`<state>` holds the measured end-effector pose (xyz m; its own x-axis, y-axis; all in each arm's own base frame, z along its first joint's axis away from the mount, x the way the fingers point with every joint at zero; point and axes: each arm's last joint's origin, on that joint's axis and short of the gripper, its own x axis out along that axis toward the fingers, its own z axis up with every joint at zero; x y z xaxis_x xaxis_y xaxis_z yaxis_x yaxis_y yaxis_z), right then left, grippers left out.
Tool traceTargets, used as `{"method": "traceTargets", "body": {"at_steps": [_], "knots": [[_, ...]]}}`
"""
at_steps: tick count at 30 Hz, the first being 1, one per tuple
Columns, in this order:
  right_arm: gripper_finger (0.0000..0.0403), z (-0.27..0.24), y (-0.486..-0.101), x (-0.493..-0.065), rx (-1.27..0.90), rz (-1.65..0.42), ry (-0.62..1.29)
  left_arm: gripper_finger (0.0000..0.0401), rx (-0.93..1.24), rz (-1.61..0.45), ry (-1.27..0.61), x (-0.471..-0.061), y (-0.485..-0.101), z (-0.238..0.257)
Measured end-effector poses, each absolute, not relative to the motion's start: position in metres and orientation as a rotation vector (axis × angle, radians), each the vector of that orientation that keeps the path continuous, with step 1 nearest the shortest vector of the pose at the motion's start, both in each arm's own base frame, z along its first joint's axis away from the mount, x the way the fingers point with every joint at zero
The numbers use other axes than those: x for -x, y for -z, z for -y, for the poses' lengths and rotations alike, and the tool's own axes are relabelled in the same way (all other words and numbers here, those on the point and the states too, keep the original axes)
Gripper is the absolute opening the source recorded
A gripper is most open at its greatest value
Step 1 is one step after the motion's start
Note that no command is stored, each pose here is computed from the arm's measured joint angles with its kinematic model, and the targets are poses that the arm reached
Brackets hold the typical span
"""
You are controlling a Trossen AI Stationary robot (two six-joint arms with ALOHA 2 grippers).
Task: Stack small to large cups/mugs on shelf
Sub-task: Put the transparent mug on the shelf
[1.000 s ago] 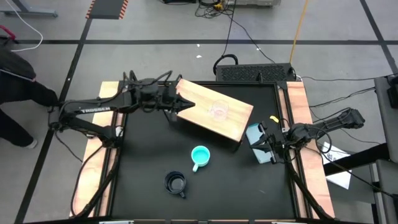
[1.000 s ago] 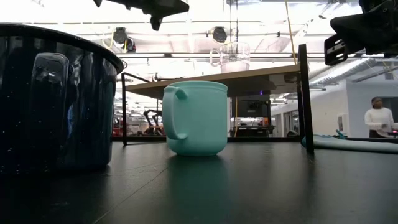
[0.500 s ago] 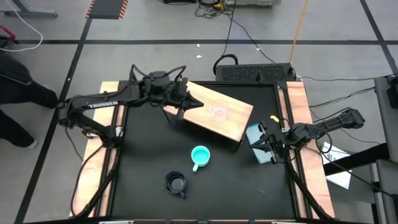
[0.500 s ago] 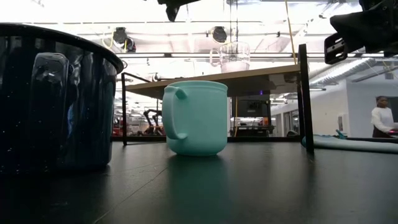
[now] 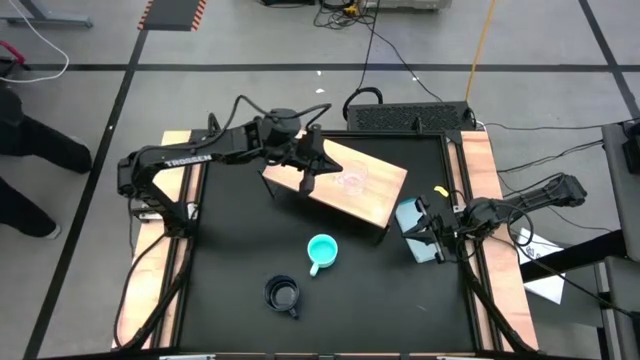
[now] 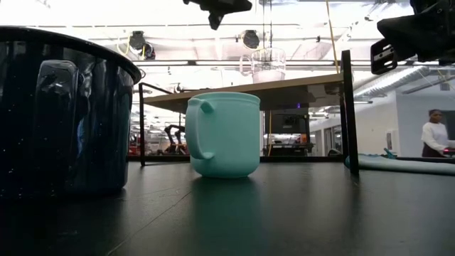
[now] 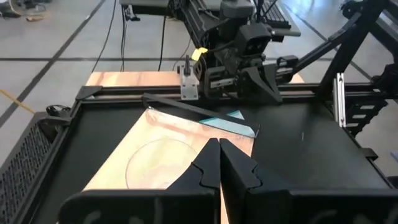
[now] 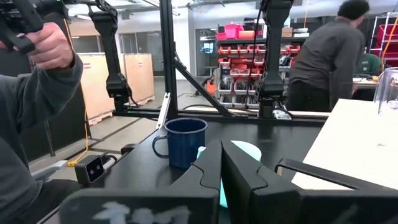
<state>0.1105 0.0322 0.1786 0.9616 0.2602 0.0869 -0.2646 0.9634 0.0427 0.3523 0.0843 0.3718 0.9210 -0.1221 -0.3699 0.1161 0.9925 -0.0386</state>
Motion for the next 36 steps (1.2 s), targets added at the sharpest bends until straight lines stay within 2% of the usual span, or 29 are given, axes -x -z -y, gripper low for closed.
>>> {"method": "traceTargets", "body": {"at_steps": [9,21,36], "knots": [[0.0000,-0.032,-0.179,-0.110,-0.054,0.081,-0.266,0.0000,0.015,-0.400,0.125,-0.368,-0.373,-0.088],[0.0000,-0.032,-0.179,-0.111,-0.054,0.081,-0.265,0.0000,0.006,-0.362,0.091,-0.367,-0.378,-0.098],[0.0000,-0.032,-0.179,-0.110,-0.055,0.088,-0.265,0.0000,-0.002,-0.388,0.139,-0.389,-0.357,-0.090]]}}
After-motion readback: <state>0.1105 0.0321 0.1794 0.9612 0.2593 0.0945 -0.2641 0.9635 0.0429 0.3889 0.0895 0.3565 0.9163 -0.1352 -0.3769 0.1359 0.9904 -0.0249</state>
